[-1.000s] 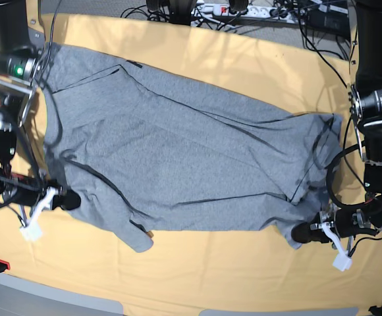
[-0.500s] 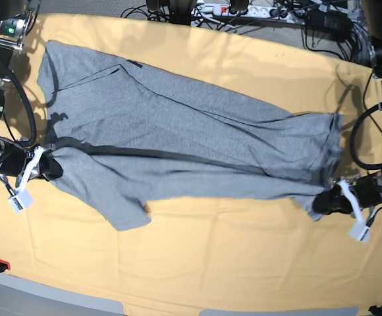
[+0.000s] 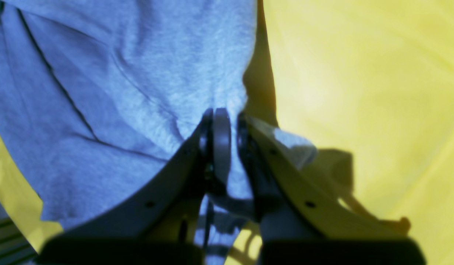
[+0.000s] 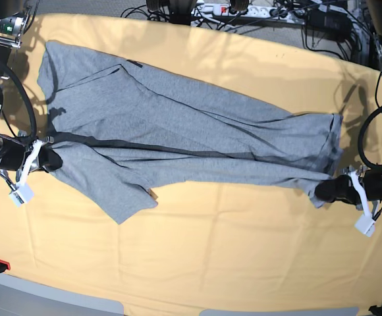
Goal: Layout the t-shirt on the table in an organized manner, then fold the t-shirt properly
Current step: 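Fold the hem side over toward the collar with both grippers, then release the hem and press the folded edge flat with the right gripper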
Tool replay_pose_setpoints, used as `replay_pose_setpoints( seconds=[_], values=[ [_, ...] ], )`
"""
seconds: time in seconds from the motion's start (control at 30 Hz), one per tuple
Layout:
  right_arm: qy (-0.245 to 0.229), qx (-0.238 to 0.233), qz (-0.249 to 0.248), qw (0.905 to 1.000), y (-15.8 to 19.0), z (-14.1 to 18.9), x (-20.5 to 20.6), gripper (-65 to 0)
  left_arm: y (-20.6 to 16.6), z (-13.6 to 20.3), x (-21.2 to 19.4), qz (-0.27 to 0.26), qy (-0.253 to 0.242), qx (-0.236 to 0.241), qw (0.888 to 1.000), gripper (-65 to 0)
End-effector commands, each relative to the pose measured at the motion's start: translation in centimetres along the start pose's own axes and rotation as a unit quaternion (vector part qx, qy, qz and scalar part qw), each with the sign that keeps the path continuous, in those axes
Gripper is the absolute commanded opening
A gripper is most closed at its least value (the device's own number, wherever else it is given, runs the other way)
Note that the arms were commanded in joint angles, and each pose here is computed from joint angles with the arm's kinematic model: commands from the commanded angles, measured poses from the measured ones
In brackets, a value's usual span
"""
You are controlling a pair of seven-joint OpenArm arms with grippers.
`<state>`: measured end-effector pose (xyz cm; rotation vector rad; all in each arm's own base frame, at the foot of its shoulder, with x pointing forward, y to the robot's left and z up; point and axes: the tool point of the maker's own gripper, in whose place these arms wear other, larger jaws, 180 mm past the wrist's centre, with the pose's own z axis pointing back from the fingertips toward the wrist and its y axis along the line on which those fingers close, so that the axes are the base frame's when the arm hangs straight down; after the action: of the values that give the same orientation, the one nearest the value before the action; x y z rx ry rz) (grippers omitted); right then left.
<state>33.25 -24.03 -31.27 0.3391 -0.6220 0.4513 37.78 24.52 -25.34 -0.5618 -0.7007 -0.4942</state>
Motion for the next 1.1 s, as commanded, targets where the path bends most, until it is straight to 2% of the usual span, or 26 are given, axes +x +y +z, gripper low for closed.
replay_pose_setpoints(
  seconds=[0.0, 0.13, 0.3, 0.43, 0.47, 0.5, 0.53, 0.6, 0.63, 0.67, 0.7, 0.8, 0.9, 1.0, 1.07],
  values=[
    [-0.013, -0.014, 0.015, 0.9997, -0.9, 1.4, 1.1, -65.0, 0.7, 2.1, 1.9, -0.018, -0.023, 0.018, 0.999, -65.0],
    [0.000, -0.020, 0.015, 0.9997, -1.3, 1.7, 0.3, -65.0, 1.4, 3.4, 1.7, -0.020, -0.016, 0.034, 0.999, -65.0],
    [-0.001, -0.009, 0.011, 0.9999, -0.8, 1.5, 0.1, -65.0, 0.6, 2.8, 1.4, -0.009, -0.025, 0.010, 1.000, -65.0],
    [0.007, -0.011, 0.012, 0.9998, -0.9, 1.5, -0.1, -65.0, 1.1, 2.4, -0.6, -0.002, 0.003, 0.022, 1.000, -65.0],
    [0.006, -0.011, 0.012, 0.9998, -0.9, 1.5, -0.1, -60.8, 1.1, 2.3, -1.0, 0.000, 0.007, 0.022, 1.000, -65.0],
    [0.005, -0.012, 0.012, 0.9998, -0.9, 1.5, 0.0, -53.2, 1.0, 2.2, -1.1, 0.002, 0.009, 0.021, 1.000, -65.0],
    [0.004, -0.012, 0.013, 0.9998, -1.0, 1.6, 0.1, -44.6, 1.0, 2.2, -1.2, 0.002, 0.009, 0.021, 1.000, -59.0],
    [-0.002, -0.013, 0.015, 0.9998, -1.0, 1.7, 0.5, -29.8, 1.0, 2.3, -1.1, 0.002, 0.007, 0.020, 1.000, -41.1],
    [-0.005, -0.013, 0.016, 0.9998, -1.0, 1.8, 0.8, -26.4, 0.9, 2.3, -0.9, 0.003, 0.002, 0.018, 1.000, -33.4],
    [-0.007, -0.015, 0.017, 0.9997, -1.1, 1.8, 1.0, -25.8, 0.9, 2.2, -0.7, 0.003, -0.003, 0.017, 1.000, -28.3],
    [-0.011, -0.016, 0.019, 0.9996, -1.2, 1.9, 1.4, -25.8, 0.9, 2.3, -0.6, 0.003, -0.008, 0.018, 1.000, -26.2],
    [-0.028, -0.020, 0.025, 0.9991, -1.4, 2.3, 2.8, -25.8, 0.9, 2.3, -0.5, 0.003, -0.010, 0.018, 1.000, -26.0],
    [-0.079, -0.015, 0.028, 0.9963, -1.1, 2.3, 5.1, -25.8, 0.9, 2.2, -0.5, 0.003, -0.010, 0.018, 1.000, -26.0],
    [-0.126, -0.014, 0.024, 0.9917, -0.3, 1.2, 6.9, -25.8, 0.9, 2.3, -0.1, 0.003, -0.022, 0.018, 1.000, -26.0],
    [-0.131, -0.013, 0.014, 0.9912, 0.0, -0.1, 7.0, -25.9, 0.9, 2.3, 0.0, 0.003, -0.024, 0.017, 1.000, -26.0]
  ],
)
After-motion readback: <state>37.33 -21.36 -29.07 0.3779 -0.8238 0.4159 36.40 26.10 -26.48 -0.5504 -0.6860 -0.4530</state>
